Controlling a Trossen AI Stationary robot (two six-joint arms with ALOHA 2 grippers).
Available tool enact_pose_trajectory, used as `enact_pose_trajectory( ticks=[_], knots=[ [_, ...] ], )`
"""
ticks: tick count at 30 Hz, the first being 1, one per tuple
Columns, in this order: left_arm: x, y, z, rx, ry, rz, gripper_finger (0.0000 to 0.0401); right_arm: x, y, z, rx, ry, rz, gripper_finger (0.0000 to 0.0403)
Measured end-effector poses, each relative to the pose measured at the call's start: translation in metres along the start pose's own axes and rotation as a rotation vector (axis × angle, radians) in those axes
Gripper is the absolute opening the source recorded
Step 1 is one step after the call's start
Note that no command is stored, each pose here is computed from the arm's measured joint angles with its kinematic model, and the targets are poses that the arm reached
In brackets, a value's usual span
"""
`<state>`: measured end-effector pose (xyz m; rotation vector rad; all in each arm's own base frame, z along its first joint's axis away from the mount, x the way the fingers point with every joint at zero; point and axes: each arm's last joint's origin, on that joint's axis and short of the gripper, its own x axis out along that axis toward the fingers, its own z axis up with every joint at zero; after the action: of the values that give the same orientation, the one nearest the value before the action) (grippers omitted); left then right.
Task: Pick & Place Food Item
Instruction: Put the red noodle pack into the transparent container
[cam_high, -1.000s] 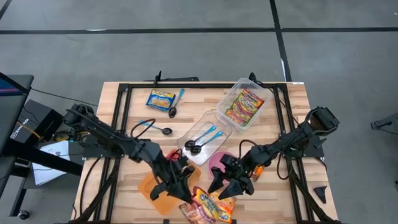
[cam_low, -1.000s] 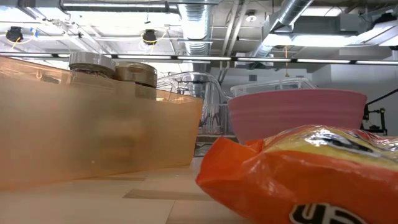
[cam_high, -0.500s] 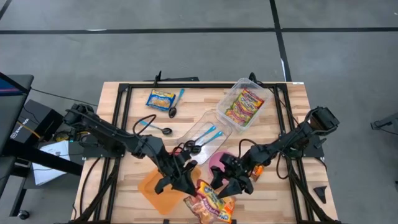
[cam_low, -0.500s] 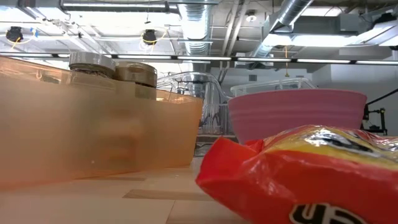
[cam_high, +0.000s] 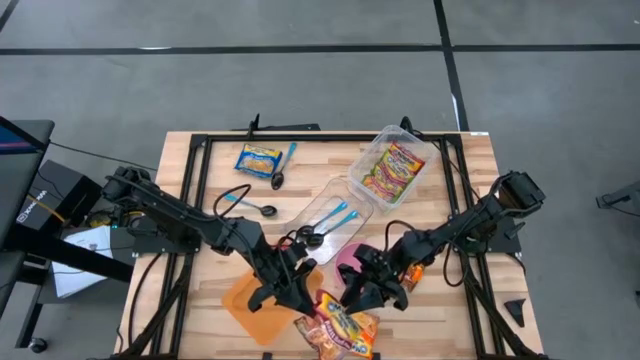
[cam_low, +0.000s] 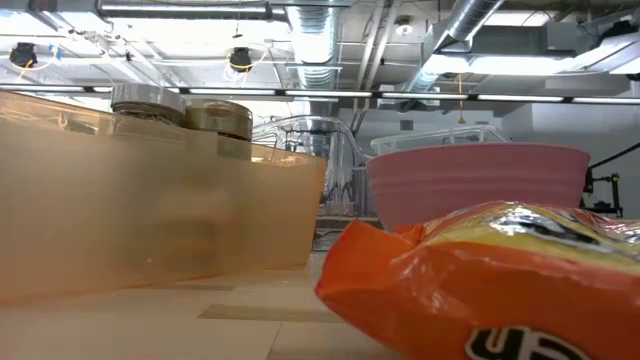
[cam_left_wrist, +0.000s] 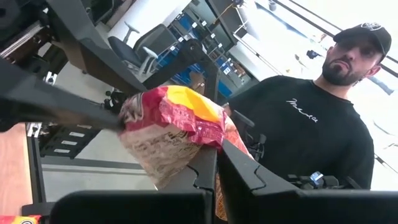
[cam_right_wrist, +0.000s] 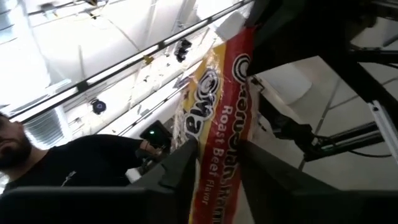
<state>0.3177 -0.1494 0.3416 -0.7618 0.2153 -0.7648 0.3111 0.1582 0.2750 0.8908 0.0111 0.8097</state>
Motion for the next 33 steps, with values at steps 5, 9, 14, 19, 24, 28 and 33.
enact_pose_trajectory(
  ticks=[5, 9, 14, 19, 24, 28, 33],
  knots=[
    [0.0, 0.0, 0.0, 0.0, 0.0, 0.0, 0.0001, 0.0, 0.0018, 0.0004, -0.007, 0.01, 0.029, 0.0073],
    [0.0, 0.0, 0.0, -0.001, 0.0, 0.0, 0.0001, 0.0003, 0.0026, -0.0005, -0.018, 0.013, 0.033, 0.0048],
    [0.0, 0.0, 0.0, -0.001, 0.0, 0.001, 0.0001, 0.0008, 0.005, -0.0017, -0.033, 0.009, 0.047, 0.0005],
    [0.0001, 0.0, -0.0001, -0.001, 0.0, 0.0, 0.0001, 0.0012, 0.0073, -0.0018, -0.048, -0.002, 0.06, 0.0002],
    [0.0009, -0.003, -0.0006, 0.012, -0.007, -0.018, 0.0001, 0.001, 0.0086, 0.0, -0.057, -0.033, 0.062, 0.0023],
    [0.0012, -0.0059, 0.0006, 0.023, -0.025, -0.041, 0.0001, 0.001, 0.0087, 0.0001, -0.057, -0.034, 0.063, 0.0061],
    [0.0016, -0.0071, -0.0004, 0.024, -0.023, -0.045, 0.0001, 0.0011, 0.0073, -0.0009, -0.029, -0.024, 0.049, 0.0124]
  ],
)
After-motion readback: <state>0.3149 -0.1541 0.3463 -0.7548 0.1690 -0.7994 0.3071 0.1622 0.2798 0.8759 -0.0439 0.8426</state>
